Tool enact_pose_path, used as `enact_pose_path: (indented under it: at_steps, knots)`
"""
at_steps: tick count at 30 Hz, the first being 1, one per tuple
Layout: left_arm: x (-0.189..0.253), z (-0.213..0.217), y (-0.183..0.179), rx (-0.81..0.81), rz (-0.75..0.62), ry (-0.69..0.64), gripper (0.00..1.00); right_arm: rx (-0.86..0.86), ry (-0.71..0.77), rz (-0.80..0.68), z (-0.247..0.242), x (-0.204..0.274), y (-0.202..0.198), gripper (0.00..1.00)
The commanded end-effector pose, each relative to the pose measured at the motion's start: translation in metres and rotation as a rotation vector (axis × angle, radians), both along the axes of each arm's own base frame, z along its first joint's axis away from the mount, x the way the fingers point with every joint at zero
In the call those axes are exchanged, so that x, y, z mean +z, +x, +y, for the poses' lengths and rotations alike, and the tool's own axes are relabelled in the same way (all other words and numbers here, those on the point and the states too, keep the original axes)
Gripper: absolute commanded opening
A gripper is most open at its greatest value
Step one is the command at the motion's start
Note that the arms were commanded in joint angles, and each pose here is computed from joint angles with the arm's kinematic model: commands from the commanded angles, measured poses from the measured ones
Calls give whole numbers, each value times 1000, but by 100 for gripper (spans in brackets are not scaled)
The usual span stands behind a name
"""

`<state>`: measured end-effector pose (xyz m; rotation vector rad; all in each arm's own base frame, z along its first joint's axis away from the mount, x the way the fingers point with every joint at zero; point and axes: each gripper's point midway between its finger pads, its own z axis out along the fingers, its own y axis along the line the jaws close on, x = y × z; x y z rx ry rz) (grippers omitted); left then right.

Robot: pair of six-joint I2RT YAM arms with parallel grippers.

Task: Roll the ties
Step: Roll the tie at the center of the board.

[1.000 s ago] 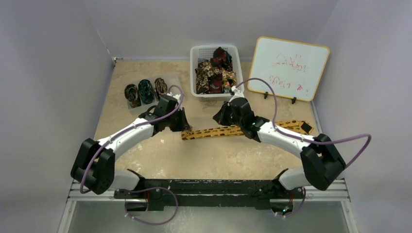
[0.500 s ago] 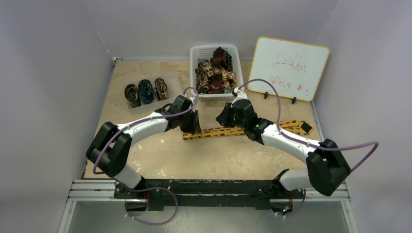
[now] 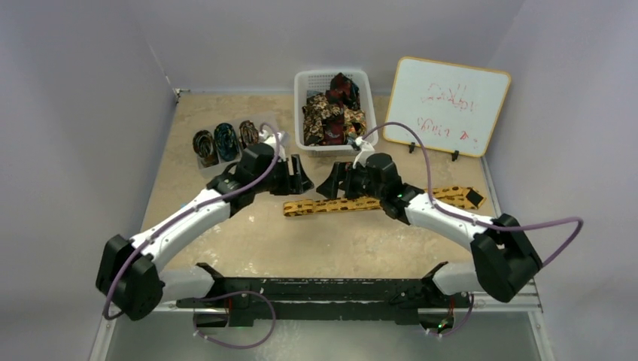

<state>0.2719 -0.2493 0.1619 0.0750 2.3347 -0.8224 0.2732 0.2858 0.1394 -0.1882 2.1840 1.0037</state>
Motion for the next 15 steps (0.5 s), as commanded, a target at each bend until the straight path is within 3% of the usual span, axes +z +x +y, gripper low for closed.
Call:
enact_pose_path:
  at_steps: [1, 8, 11, 15]
  knots:
    - [-24, 49, 1, 149, 65, 46, 65, 194, 1, -130, 25, 7, 1, 94]
    - [-56, 95, -8, 228, 172, -75, 66, 460, -30, -522, 57, 18, -13, 96]
    - [-66, 104, -10, 252, 208, -104, 66, 588, -134, -685, 81, 11, -17, 96]
    - [-70, 115, -9, 292, 230, -134, 66, 703, -338, -704, 95, -39, -2, 95]
